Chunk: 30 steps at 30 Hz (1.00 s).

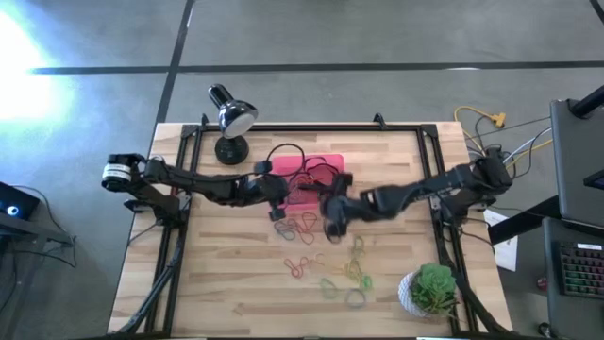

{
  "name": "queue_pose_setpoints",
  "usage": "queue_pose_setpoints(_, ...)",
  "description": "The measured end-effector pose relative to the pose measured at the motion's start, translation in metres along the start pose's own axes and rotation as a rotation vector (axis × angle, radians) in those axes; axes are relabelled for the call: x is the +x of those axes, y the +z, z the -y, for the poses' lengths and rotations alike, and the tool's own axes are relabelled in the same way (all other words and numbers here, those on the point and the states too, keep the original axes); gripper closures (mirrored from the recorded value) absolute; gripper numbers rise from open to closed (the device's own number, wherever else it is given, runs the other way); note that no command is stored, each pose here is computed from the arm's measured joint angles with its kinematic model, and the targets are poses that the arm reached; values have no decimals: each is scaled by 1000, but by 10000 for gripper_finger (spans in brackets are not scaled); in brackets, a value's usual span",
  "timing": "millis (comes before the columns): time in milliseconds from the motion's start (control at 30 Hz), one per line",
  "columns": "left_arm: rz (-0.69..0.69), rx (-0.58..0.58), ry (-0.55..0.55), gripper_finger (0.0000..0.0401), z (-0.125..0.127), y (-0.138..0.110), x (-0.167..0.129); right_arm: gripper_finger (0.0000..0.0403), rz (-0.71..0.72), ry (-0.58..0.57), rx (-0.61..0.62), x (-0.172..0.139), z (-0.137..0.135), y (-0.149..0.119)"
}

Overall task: Pick and place rubber bands into bin
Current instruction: Put the black rubber band into the red bin, then put the blue rubber band into the red bin

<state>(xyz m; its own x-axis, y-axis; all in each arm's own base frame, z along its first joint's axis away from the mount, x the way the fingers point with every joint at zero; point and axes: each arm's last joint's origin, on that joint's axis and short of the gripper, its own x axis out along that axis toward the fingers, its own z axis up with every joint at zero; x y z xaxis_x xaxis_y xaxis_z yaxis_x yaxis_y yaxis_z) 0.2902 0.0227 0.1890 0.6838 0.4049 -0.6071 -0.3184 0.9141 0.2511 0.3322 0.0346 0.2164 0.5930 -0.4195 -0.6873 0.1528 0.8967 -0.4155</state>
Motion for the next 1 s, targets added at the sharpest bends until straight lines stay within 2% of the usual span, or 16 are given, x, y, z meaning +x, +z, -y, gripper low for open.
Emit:
queue_pose_setpoints(100, -16, -17, -3, 294, 1, -7, 1, 394, -36, -25, 61, 14, 25, -4)
queue_pose_setpoints(267, -47, -7, -2, 294, 2, -17, 2, 394, -67, 23, 207, 30, 56, -10)
queue_pose_setpoints(367, -51, -5, -2, 294, 2, -19, 3, 387, -77, 54, 247, 35, 66, -13)
queue_pose_setpoints(500, -38, -9, -2, 294, 2, -18, 3, 356, -82, 59, 257, 37, 70, -15)
queue_pose_setpoints(800, -30, -13, -1, 294, 2, -17, 3, 258, -85, 65, 257, 37, 68, -15)
queue_pose_setpoints(1000, -29, -12, -15, 294, 3, -17, 2, 223, -94, 97, 208, 31, 54, -14)
